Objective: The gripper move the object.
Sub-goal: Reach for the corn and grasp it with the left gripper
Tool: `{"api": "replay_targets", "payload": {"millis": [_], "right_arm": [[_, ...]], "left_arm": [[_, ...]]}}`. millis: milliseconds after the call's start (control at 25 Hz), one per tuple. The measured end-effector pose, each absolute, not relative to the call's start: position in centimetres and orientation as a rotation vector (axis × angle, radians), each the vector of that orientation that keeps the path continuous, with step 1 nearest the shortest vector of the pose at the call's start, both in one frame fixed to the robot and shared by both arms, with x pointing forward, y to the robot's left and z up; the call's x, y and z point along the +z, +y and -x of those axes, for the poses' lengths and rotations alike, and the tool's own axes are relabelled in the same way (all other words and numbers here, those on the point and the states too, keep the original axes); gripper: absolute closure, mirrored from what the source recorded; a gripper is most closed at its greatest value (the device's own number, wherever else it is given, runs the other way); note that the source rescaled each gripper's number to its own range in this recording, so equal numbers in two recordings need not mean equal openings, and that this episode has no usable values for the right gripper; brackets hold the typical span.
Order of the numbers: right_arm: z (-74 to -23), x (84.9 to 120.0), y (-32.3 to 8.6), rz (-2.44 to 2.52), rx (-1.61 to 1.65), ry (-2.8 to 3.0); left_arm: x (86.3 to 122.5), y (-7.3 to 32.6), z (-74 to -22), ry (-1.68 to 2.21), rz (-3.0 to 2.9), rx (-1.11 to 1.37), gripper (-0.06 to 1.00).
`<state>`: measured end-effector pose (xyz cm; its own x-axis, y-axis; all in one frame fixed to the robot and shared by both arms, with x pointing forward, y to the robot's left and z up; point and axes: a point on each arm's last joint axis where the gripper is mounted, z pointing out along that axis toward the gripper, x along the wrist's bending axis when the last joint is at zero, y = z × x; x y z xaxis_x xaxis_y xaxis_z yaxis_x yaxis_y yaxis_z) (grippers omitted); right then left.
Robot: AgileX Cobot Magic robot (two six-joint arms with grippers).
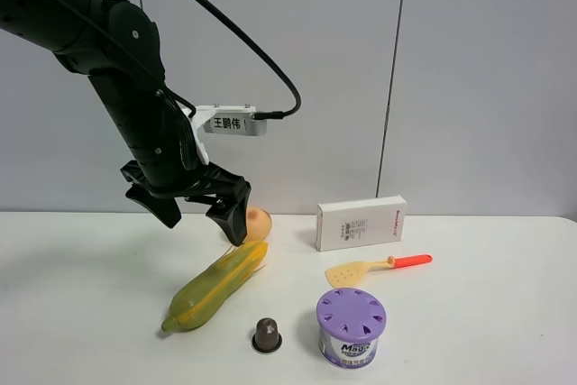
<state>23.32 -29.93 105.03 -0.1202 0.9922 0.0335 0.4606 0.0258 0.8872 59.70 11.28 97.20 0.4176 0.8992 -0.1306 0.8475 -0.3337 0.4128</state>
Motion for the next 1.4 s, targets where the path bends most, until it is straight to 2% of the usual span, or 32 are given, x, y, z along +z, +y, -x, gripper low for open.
{"api": "replay_targets", "payload": {"millis": [920, 1240, 1400], "right_arm": [[-23.3, 105.0, -29.9, -1.496, 1.040, 1.654], [-23.3, 105.0, -29.9, -1.496, 1.040, 1.654], [-23.3, 105.0, -29.9, -1.496, 1.040, 1.654]], "left_arm": [[91.5, 10.8, -61.2, 1.531, -2.291, 0.155, -0.06], [91.3, 10.5, -62.1, 1.483, -2.234, 0.243, -0.06], [89.8, 10.5, -62.1, 1.502, -2.261, 0.221, -0.06]]}}
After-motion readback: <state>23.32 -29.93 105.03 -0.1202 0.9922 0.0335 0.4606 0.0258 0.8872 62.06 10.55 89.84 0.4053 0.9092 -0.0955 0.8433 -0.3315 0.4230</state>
